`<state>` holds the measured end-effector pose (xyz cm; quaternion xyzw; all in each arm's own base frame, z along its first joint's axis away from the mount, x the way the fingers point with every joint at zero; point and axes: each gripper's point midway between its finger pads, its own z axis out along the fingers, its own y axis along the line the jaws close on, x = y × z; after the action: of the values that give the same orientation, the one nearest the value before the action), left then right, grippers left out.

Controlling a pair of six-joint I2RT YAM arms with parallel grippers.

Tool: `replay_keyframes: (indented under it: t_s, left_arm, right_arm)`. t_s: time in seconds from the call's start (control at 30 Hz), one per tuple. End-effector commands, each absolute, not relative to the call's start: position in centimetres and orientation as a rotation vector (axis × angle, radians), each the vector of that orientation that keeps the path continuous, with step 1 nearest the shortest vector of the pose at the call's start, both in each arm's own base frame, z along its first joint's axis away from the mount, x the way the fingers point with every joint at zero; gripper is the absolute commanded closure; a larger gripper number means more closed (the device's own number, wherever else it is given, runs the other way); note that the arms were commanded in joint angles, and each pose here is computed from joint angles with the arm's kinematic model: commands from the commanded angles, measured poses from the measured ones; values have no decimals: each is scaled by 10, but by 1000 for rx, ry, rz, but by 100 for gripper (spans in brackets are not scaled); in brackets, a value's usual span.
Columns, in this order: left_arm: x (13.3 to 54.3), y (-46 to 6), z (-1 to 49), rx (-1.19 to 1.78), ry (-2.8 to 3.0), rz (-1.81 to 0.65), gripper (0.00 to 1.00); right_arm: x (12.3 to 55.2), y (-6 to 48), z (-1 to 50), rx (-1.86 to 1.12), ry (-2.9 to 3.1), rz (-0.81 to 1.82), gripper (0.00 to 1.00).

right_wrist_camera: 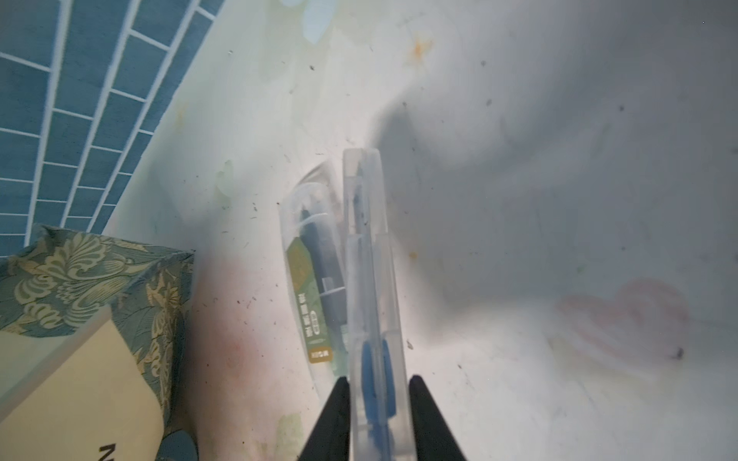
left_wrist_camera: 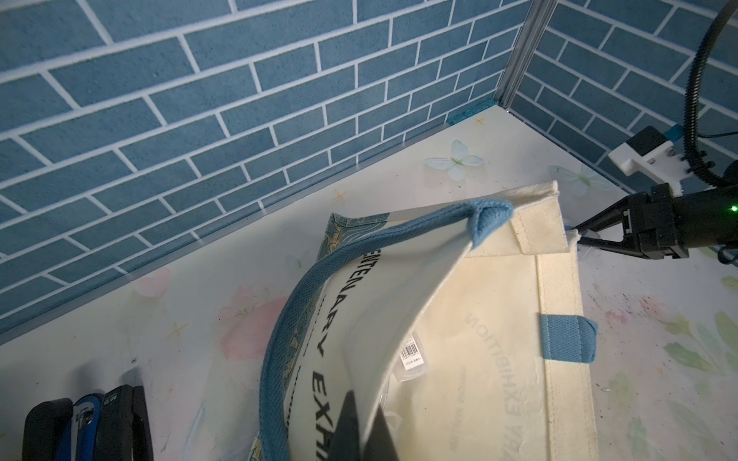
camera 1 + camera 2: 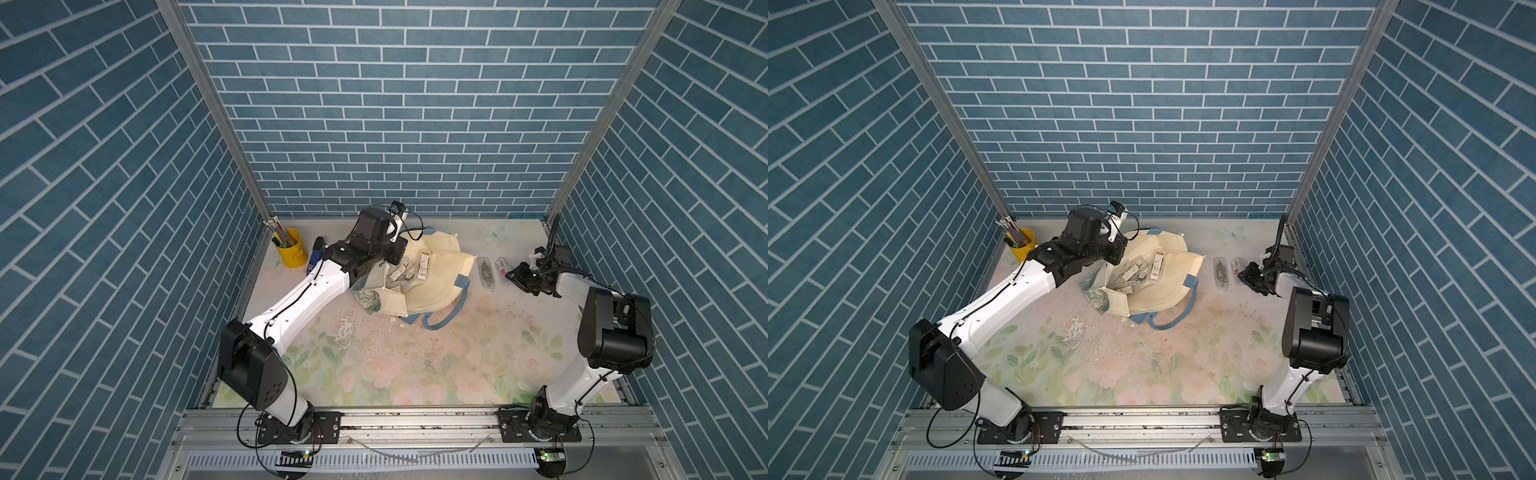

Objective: Take out the compass set from the canvas bag
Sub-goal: Place the compass set at the center of the board.

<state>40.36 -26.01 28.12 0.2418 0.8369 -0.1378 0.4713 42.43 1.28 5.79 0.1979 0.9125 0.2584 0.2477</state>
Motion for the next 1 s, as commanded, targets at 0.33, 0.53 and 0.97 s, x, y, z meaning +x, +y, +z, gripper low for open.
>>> replay_keyframes:
  t_s: [0.33, 0.53, 0.97]
  left_arm:
    - [403, -264, 313, 572, 1948, -381, 100]
    - [403, -265, 313, 575, 1947, -379, 100]
    - [402, -264, 312, 577, 1951, -381, 100]
  right_arm:
    - [434, -6, 34, 608, 2598, 628, 56]
    - [452, 4, 36, 592, 2578, 678, 52]
    - [472, 22, 34, 553, 2581, 718, 62]
